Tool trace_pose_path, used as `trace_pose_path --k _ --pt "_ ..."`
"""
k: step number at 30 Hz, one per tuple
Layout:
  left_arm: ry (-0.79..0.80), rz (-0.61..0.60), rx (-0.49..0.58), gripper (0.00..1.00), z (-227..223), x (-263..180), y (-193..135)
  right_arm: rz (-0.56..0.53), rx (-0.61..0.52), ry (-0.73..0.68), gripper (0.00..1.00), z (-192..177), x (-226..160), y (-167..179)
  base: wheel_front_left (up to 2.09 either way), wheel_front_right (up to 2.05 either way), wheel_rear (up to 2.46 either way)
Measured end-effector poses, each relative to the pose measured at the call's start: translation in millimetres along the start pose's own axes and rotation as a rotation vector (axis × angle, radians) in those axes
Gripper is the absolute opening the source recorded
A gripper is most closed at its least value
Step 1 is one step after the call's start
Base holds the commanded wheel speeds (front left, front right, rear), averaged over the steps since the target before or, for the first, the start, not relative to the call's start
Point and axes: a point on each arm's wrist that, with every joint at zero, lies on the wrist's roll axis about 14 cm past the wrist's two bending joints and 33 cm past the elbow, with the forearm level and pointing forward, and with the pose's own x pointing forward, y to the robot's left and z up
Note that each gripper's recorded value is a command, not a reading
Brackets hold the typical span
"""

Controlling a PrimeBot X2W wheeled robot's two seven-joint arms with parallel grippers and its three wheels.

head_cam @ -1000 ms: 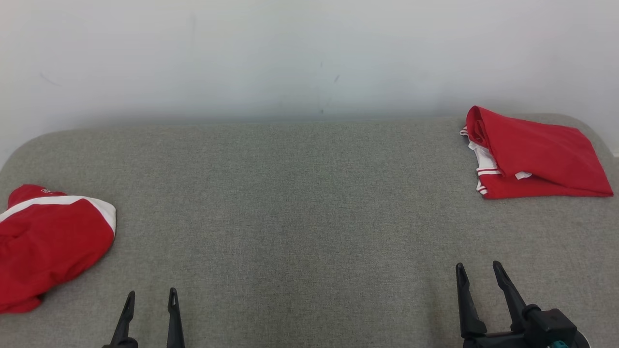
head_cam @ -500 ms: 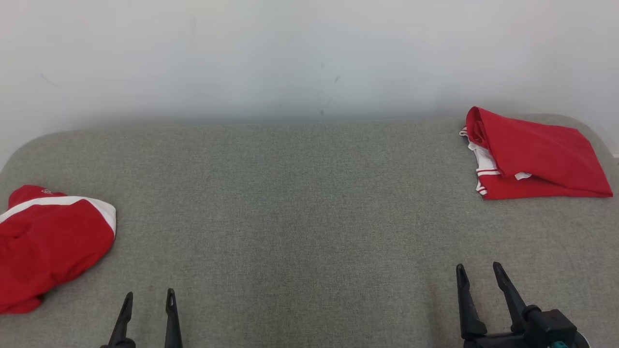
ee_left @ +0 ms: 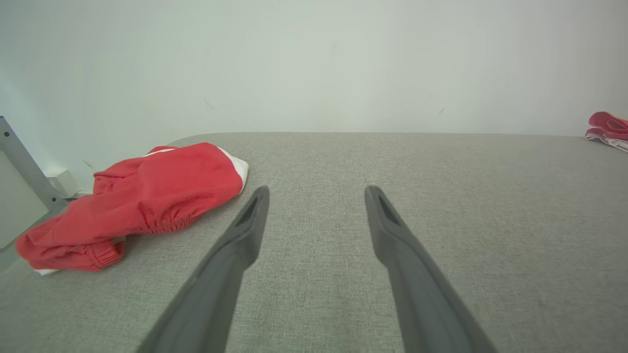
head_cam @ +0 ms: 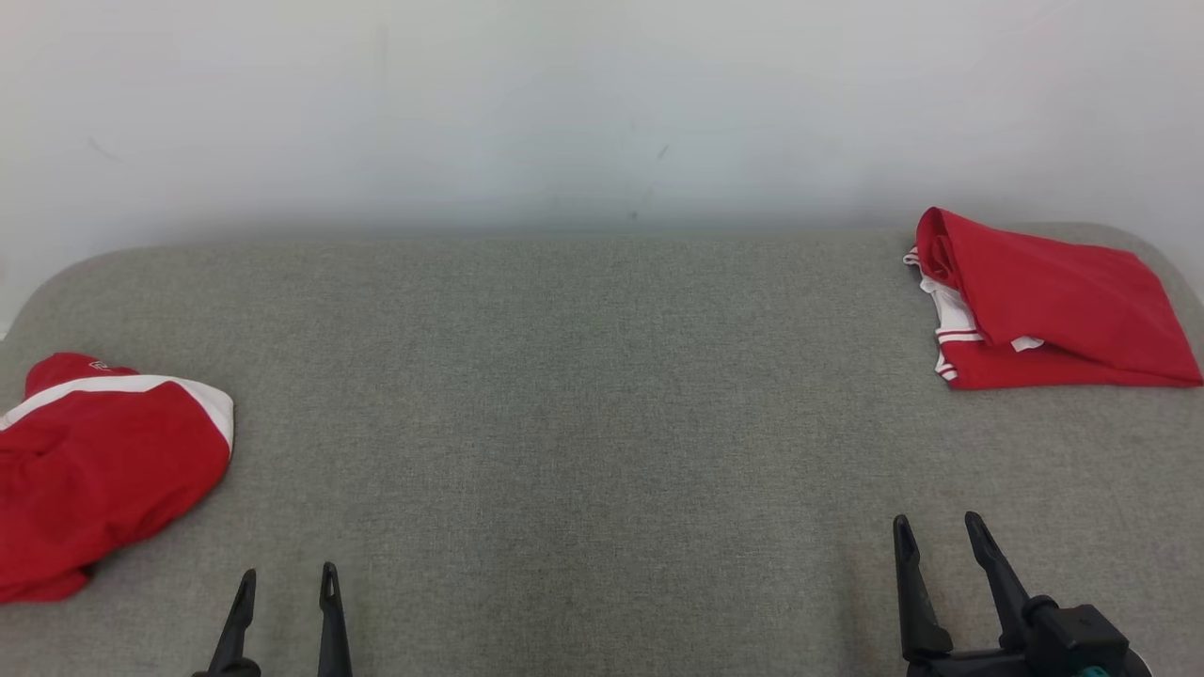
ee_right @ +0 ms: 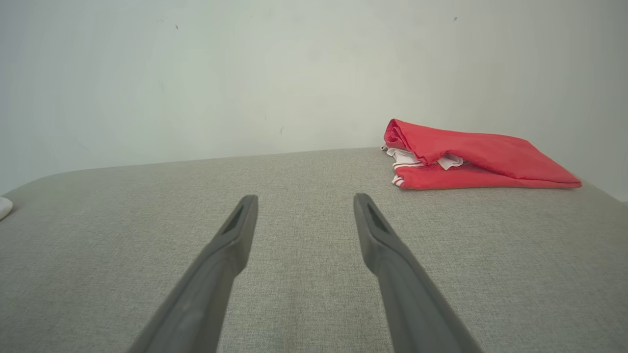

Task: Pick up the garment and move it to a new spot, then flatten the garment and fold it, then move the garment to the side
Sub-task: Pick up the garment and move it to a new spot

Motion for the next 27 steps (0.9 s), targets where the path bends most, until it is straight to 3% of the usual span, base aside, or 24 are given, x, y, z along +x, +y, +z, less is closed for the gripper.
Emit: trace_pose_path --k 11,27 --pt "0.008 0.082 0.005 1.0 -2 -12 24 0.063 0.014 0.026 1.0 -9 12 20 0.0 0.0 0.0" --pt "0.016 0.305 0.01 1.0 -2 -59 84 0.268 0.027 0.065 1.0 -24 40 89 0.0 0.0 0.0"
